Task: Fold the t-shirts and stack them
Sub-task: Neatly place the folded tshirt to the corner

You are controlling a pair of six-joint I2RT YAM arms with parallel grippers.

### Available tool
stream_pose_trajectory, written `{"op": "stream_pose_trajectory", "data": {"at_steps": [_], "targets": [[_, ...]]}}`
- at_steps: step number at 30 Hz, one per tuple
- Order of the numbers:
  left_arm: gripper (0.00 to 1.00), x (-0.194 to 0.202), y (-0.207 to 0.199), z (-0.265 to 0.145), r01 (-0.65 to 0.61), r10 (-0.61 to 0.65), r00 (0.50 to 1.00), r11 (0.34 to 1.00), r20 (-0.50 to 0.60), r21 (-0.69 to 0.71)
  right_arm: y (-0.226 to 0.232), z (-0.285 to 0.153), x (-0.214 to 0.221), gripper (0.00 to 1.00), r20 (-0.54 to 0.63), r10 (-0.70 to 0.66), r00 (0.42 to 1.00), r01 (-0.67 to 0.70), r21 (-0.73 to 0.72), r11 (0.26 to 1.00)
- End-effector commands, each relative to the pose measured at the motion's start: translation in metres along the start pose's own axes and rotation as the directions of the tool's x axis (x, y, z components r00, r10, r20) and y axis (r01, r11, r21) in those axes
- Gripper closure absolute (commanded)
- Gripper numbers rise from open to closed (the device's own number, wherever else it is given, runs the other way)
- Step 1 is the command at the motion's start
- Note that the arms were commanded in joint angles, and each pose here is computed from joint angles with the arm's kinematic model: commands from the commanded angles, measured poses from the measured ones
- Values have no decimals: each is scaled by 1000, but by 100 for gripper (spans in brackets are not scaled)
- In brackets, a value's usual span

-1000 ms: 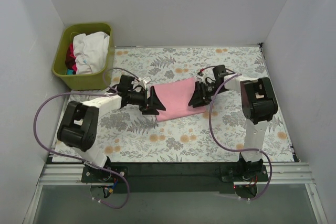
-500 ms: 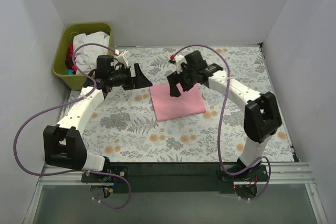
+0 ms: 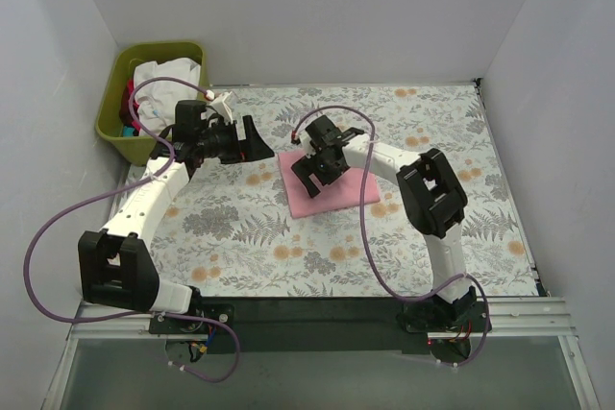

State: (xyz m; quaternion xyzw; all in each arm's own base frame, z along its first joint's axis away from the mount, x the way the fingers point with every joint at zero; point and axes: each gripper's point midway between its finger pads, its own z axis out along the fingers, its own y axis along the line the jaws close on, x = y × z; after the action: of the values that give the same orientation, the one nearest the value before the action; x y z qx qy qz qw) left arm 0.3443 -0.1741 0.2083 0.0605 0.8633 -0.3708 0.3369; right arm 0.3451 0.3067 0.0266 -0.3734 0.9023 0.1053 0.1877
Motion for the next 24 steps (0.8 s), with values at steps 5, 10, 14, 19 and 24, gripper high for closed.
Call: {"op": "stream_pose_trajectory", "data": {"at_steps": [5,10,14,19,24], "targets": [[16,-10,3,-19,-73,76,996,996,51,-54,-130,-10,63,2,-122,107,987,-105,22,994],[16,-6,11,-19,-71,75,996,995,49,-72,-241,-25,99,2,-143,104,984,-90,101,991],[16,-2,16,-14,-54,56,998,996,33,-74,-304,-26,114,2,-144,83,986,-61,147,987],[16,-7,16,-13,-69,71,997,995,30,-73,-344,-26,133,2,-154,63,986,-39,158,987],[16,-9,17,-10,-61,62,998,996,15,-67,-356,-32,129,2,-140,91,986,-62,196,979]]}}
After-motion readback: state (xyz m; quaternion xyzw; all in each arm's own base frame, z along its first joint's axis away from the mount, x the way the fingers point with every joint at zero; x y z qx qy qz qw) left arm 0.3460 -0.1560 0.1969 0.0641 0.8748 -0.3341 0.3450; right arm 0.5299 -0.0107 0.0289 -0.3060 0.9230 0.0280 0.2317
